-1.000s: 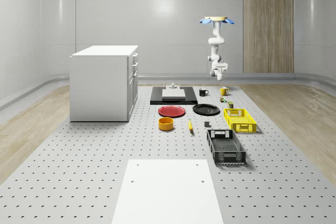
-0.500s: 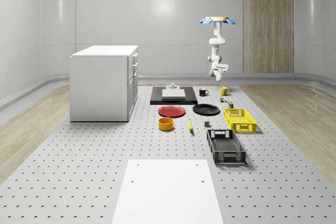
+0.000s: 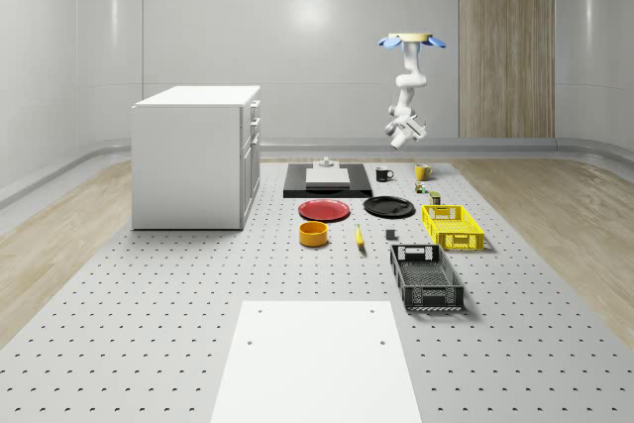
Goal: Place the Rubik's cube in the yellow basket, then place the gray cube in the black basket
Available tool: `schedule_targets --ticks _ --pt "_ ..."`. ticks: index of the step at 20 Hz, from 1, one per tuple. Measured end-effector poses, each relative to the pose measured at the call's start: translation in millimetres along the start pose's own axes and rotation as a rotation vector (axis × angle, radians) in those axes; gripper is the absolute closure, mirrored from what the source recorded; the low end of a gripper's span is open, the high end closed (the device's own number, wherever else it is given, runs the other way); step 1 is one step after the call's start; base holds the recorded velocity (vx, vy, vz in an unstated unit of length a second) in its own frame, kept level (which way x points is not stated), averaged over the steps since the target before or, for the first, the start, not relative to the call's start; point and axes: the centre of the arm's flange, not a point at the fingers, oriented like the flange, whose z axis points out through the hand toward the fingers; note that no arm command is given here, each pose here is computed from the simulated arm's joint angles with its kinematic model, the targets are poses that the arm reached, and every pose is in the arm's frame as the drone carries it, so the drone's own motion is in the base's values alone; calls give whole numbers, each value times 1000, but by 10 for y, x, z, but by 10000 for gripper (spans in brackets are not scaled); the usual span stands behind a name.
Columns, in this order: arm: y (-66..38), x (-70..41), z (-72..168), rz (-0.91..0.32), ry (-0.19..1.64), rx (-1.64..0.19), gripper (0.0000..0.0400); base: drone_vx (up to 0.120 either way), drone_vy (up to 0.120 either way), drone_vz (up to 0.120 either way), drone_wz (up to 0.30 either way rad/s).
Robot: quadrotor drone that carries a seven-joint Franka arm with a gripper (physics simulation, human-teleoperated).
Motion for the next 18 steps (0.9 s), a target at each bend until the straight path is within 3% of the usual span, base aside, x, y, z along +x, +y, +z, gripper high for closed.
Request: schedule_targets --ticks 3,5,7,9,12,18 --pt "-314 -319 111 -10 330 -330 0 120 0 -120 0" --pt "-504 -516 318 -18 574 -576 0 120 0 -120 0" --pt "-627 -647 591 -25 808 -811 0 120 0 -120 0" --pt "-678 -706 860 -31 1008 -1012 0 120 0 -120 0" --pt "-670 -709 1167 -40 1228 -1233 0 120 0 -120 0" --pt "-599 -651 1459 -52 1450 -1451 0 120 0 -120 0"
